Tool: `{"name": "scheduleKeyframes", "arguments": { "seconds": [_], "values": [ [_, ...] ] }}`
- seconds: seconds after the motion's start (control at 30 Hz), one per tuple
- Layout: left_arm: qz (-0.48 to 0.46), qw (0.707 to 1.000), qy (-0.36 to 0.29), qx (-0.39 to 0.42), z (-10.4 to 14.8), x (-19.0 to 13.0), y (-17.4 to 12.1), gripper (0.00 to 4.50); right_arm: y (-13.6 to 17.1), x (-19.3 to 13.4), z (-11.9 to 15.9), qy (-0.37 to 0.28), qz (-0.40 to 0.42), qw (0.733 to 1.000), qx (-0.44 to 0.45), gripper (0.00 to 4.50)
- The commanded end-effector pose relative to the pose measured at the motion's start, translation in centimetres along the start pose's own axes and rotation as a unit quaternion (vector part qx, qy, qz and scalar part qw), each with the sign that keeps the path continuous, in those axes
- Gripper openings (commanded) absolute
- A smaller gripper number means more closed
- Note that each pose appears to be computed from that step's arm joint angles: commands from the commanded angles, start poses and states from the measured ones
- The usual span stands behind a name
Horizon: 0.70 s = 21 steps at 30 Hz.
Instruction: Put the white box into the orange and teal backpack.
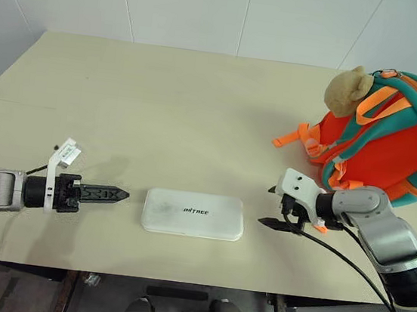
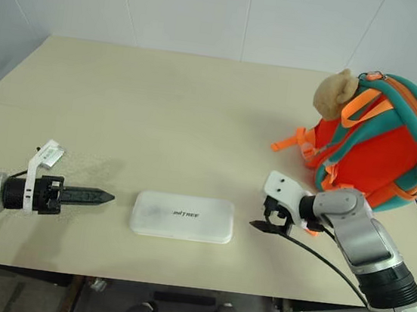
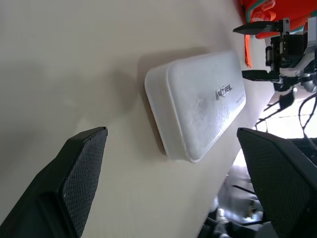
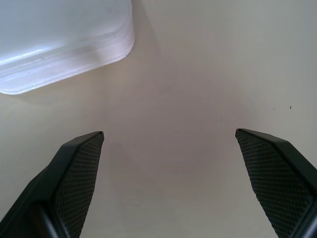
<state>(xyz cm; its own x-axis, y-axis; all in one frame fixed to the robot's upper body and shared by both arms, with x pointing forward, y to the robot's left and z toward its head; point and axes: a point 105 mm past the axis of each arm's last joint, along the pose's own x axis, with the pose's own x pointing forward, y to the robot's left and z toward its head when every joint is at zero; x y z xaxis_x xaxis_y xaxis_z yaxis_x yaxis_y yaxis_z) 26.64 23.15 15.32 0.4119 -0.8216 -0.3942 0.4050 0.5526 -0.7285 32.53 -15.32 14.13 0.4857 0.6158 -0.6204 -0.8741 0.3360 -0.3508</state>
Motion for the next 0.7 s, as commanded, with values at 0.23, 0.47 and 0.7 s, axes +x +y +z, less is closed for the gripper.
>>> {"name": "scheduleKeyframes", "arguments": {
  "seconds": [0.23, 0.47, 0.7],
  "values": [
    [-0.044, 0.994, 0.03, -0.092, -0.2, 2.1, 0.3, 4.49, 0.0, 0.3, 0.9, -0.016, -0.016, 1.0, -0.011, 4.5],
    [-0.066, 0.991, 0.041, -0.111, -0.3, 4.4, 0.0, 4.49, 0.1, 0.8, 1.2, -0.024, -0.02, 0.999, -0.009, 4.5],
    [-0.085, 0.988, 0.048, -0.116, -0.3, 6.4, -0.4, 4.49, 0.4, 1.2, 1.5, -0.029, -0.015, 0.999, -0.01, 4.5]
  ]
}}
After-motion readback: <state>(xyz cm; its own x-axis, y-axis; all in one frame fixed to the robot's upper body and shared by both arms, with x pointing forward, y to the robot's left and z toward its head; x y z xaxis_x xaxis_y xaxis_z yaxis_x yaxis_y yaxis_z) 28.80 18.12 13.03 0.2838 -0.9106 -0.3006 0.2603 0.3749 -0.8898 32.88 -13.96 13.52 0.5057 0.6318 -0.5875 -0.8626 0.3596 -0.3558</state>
